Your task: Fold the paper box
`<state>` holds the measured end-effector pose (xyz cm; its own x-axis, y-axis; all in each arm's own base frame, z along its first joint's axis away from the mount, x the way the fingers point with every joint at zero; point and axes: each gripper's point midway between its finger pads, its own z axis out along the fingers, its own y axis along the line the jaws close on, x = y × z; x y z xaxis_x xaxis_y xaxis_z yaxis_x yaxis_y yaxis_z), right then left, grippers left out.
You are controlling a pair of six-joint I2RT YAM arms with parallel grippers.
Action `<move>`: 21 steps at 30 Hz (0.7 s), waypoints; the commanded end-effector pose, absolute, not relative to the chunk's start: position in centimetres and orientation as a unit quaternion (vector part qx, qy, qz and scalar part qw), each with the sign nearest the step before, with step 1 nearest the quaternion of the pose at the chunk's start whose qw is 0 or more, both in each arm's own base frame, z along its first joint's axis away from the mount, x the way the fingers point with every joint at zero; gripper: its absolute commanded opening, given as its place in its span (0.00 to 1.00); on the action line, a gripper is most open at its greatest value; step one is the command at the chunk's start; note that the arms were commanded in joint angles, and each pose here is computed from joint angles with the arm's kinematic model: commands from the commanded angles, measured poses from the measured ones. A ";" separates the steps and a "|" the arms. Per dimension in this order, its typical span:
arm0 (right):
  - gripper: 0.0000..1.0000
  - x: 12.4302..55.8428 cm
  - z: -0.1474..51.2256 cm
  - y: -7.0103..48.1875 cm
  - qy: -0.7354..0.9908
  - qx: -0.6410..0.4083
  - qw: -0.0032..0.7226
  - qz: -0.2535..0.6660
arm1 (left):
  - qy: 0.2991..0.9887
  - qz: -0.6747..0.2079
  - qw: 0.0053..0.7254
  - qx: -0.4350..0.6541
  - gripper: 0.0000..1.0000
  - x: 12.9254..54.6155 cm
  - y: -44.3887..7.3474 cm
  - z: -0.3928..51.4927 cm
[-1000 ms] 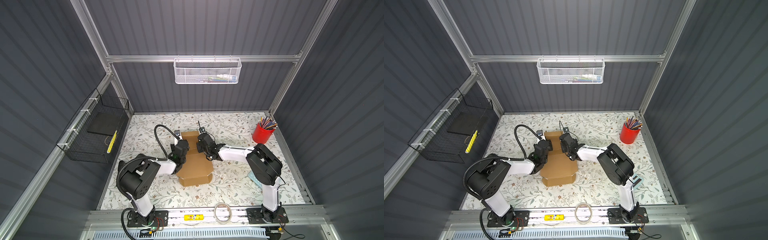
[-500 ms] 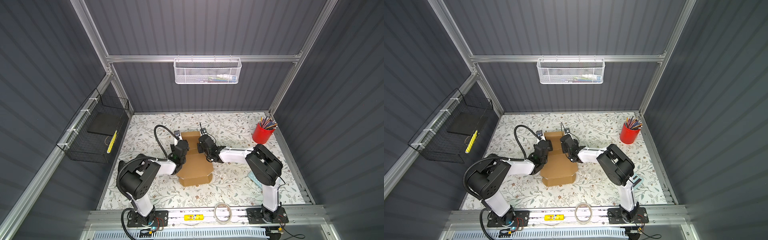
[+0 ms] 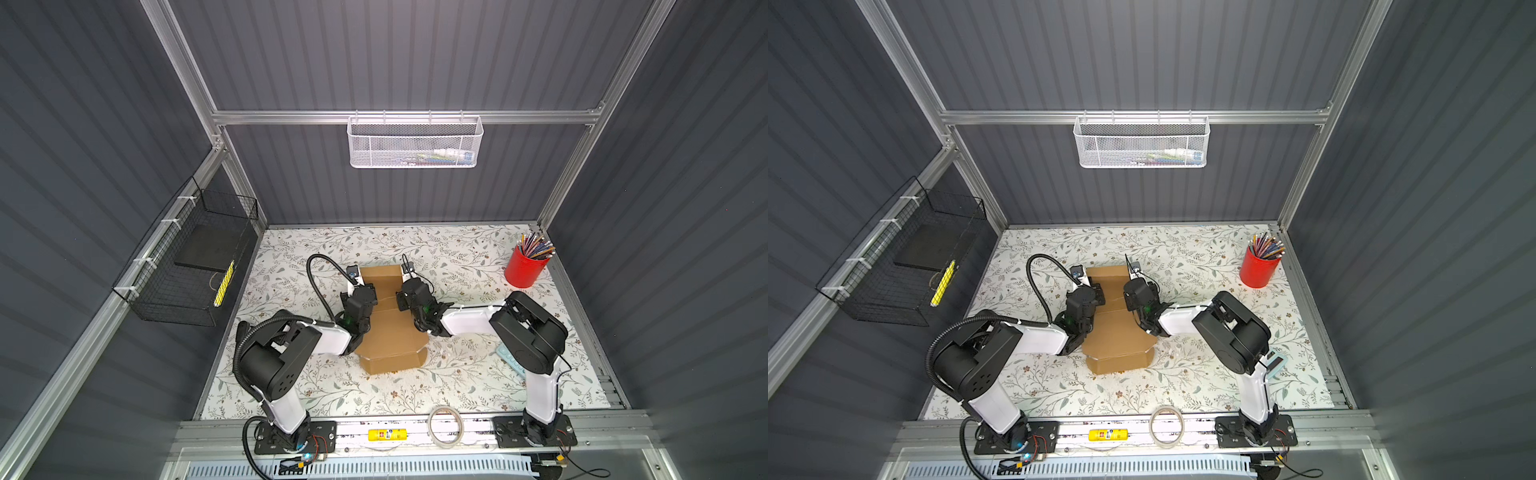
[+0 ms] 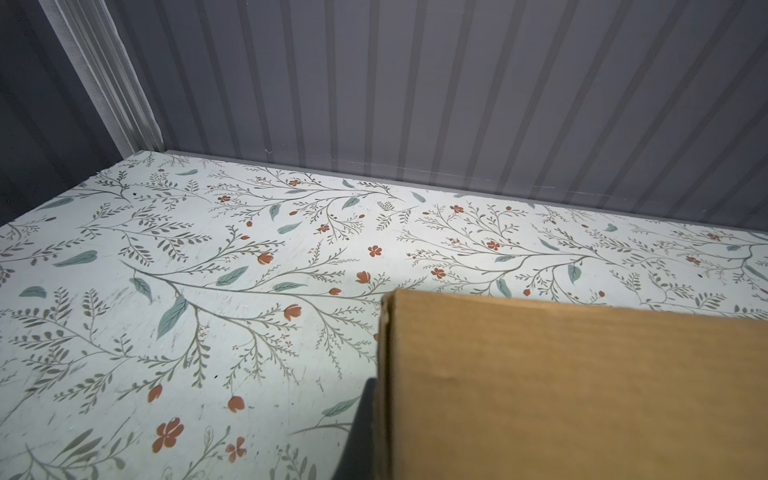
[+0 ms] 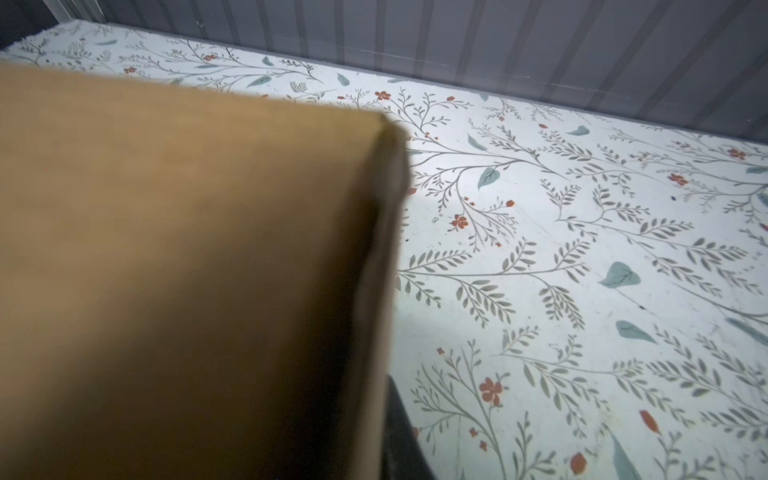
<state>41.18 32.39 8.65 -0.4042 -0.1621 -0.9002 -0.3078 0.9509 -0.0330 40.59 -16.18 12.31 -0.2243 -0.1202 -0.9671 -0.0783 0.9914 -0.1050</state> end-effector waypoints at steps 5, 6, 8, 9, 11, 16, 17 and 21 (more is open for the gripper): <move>0.29 41.5 8.9 31.4 0.828 -0.130 0.544 0.047 | 0.817 0.034 0.572 -0.057 0.00 39.1 -13.8 7.9; 0.30 41.6 9.2 31.3 0.825 -0.128 0.548 0.048 | 0.817 0.035 0.573 -0.055 0.00 39.1 -13.8 8.0; 0.32 41.7 9.8 31.3 0.821 -0.124 0.555 0.047 | 0.816 0.036 0.575 -0.053 0.00 39.1 -13.8 8.1; 0.33 41.8 10.1 31.2 0.819 -0.123 0.559 0.046 | 0.816 0.036 0.575 -0.053 0.00 39.1 -13.9 8.1; 0.35 41.9 10.7 31.1 0.813 -0.121 0.567 0.045 | 0.816 0.036 0.575 -0.051 0.00 39.2 -13.9 8.2; 0.42 42.1 12.2 31.2 0.802 -0.121 0.583 0.044 | 0.817 0.037 0.574 -0.049 0.00 39.2 -14.0 8.0; 0.43 42.2 12.7 31.2 0.799 -0.121 0.587 0.043 | 0.817 0.037 0.574 -0.048 0.00 39.3 -14.0 8.0; 0.44 42.5 13.6 31.5 0.794 -0.125 0.594 0.043 | 0.818 0.038 0.573 -0.045 0.00 39.3 -14.1 7.9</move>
